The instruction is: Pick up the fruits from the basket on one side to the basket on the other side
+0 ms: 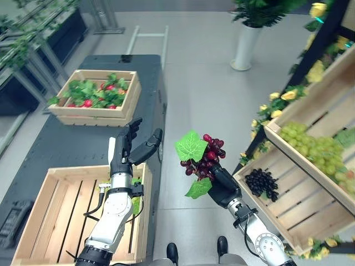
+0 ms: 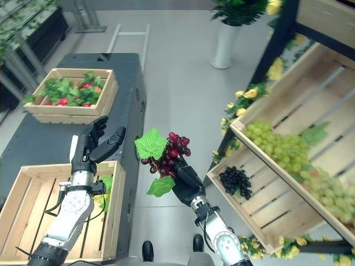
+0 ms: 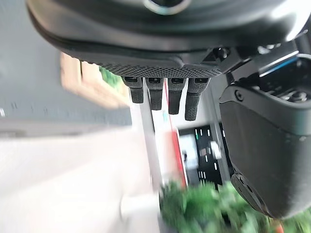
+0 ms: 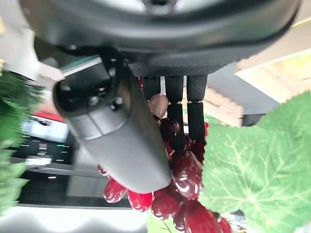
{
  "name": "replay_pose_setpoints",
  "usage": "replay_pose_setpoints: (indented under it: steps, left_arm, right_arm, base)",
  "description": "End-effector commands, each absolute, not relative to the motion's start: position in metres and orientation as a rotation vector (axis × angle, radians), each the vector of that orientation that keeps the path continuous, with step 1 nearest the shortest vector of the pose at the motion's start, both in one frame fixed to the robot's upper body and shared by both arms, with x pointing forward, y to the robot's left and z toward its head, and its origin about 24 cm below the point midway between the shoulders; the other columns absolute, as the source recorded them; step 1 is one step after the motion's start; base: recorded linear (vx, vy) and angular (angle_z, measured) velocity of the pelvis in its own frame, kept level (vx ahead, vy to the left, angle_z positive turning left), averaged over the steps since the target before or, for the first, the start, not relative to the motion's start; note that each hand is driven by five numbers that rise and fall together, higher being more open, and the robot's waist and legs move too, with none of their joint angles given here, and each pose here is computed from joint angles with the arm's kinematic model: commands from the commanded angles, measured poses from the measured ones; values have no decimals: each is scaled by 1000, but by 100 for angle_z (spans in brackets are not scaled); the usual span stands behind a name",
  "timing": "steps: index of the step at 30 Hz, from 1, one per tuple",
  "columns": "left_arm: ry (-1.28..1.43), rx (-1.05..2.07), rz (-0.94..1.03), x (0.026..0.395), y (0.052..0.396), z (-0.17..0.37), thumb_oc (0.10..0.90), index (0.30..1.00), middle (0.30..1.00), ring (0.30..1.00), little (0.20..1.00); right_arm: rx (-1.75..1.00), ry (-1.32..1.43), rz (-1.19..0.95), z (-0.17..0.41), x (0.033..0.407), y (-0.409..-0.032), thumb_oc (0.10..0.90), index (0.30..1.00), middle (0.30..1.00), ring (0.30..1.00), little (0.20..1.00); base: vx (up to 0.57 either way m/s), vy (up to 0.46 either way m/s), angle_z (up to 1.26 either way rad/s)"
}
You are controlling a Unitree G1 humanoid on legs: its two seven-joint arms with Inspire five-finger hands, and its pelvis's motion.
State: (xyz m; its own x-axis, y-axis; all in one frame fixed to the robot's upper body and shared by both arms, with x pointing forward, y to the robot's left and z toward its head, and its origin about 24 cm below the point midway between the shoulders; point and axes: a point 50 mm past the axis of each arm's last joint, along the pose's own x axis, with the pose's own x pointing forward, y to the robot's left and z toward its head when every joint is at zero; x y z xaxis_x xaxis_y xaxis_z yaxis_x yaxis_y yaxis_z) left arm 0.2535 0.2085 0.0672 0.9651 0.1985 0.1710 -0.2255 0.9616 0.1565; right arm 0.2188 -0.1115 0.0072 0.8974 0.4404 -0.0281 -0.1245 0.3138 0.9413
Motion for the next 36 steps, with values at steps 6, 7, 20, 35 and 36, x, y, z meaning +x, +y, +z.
replay_pose_setpoints:
  steps: [6,7,20,35,36]
  left_arm:
    - [-425,63,165,273,192,119,800,900,900,900,900]
    - [-425,59,164,273,191,118,800,900,900,900,900]
    - [-475,-20,214,269,198,126,800,900,900,900,900]
    - [-674,-176,139,286,174,161,800,900,900,900,900]
    - [-680,-180,136,286,173,162,800,900,900,900,900]
  right_arm:
    - [1346,55,640,61,239,-90,400,300,300,300,300]
    - [1346,57,643,61,239,-88,400,300,300,300,300]
    - [1287,65,676,71,264,-92,400,300,300,300,300]
    - [1194,-240,489,121,325,-148,400,300,300,300,300]
    - [1193,-245,485,122,326,-150,400,300,300,300,300]
  base:
    - [-110,-175,-44]
    - [-124,-291,-36]
    - [-105,-142,-48]
    - [-108,7,2]
    - [-47,-13,-1]
